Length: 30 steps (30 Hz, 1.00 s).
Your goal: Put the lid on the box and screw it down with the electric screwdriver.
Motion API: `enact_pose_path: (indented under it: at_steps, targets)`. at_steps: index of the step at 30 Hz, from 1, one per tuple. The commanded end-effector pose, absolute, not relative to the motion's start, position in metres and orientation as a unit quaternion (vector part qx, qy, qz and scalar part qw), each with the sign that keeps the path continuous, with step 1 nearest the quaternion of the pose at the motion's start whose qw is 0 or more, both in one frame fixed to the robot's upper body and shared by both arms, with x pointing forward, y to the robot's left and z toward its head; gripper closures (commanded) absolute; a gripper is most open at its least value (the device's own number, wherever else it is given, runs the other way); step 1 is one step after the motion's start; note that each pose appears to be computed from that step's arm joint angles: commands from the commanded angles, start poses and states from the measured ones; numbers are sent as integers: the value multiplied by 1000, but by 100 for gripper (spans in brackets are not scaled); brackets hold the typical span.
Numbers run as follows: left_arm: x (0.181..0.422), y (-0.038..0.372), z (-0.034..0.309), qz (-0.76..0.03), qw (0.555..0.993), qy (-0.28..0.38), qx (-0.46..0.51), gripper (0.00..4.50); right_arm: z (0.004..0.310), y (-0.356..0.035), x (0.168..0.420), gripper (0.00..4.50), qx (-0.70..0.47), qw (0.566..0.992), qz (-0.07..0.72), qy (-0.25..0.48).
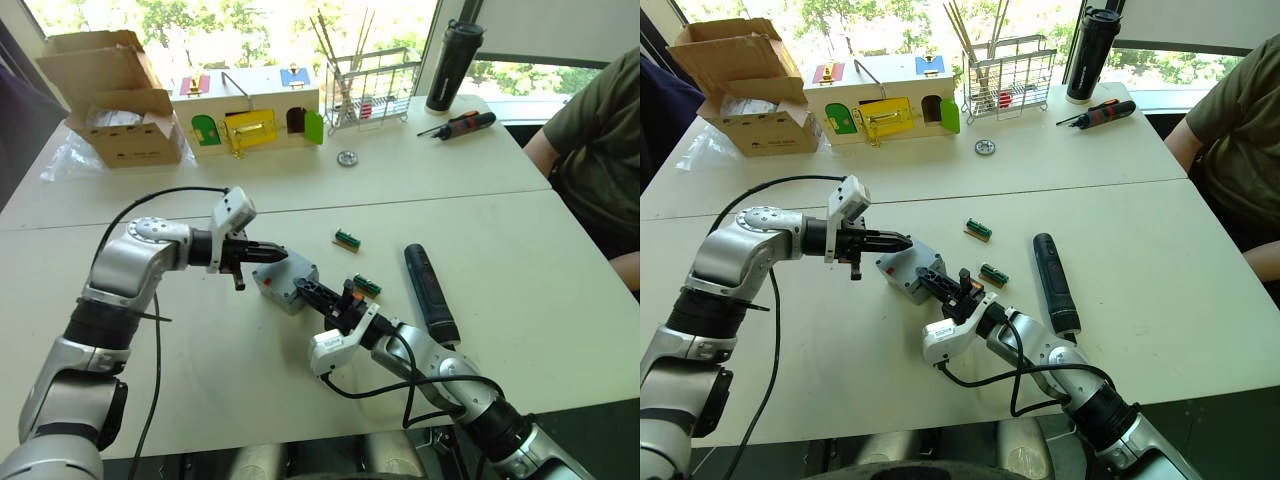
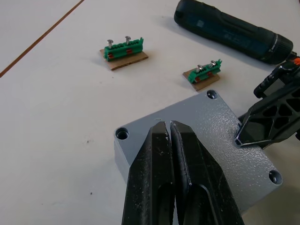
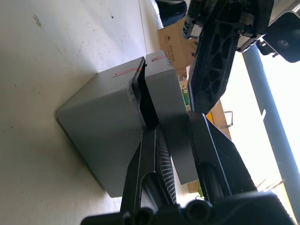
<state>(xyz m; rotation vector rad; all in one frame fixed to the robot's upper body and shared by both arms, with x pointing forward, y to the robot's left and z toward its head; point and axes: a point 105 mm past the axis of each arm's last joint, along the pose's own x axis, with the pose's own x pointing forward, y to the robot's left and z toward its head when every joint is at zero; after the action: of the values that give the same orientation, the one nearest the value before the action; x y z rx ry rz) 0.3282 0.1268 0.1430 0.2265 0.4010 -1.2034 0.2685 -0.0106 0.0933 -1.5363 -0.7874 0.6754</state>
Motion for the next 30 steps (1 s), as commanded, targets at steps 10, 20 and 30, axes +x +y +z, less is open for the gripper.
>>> enact_pose_path:
  at_steps: [10,20,30]
  targets:
    - [318,129,105,-561,776,230,176,446,89,-18,262,110,-662,601,305,-327]
    - [319,130,89,-555,773,243,189,446,98,-31,254,110,-662,602,298,-333]
    - [319,126,89,-557,774,234,189,446,112,-45,240,110,-643,619,280,-353]
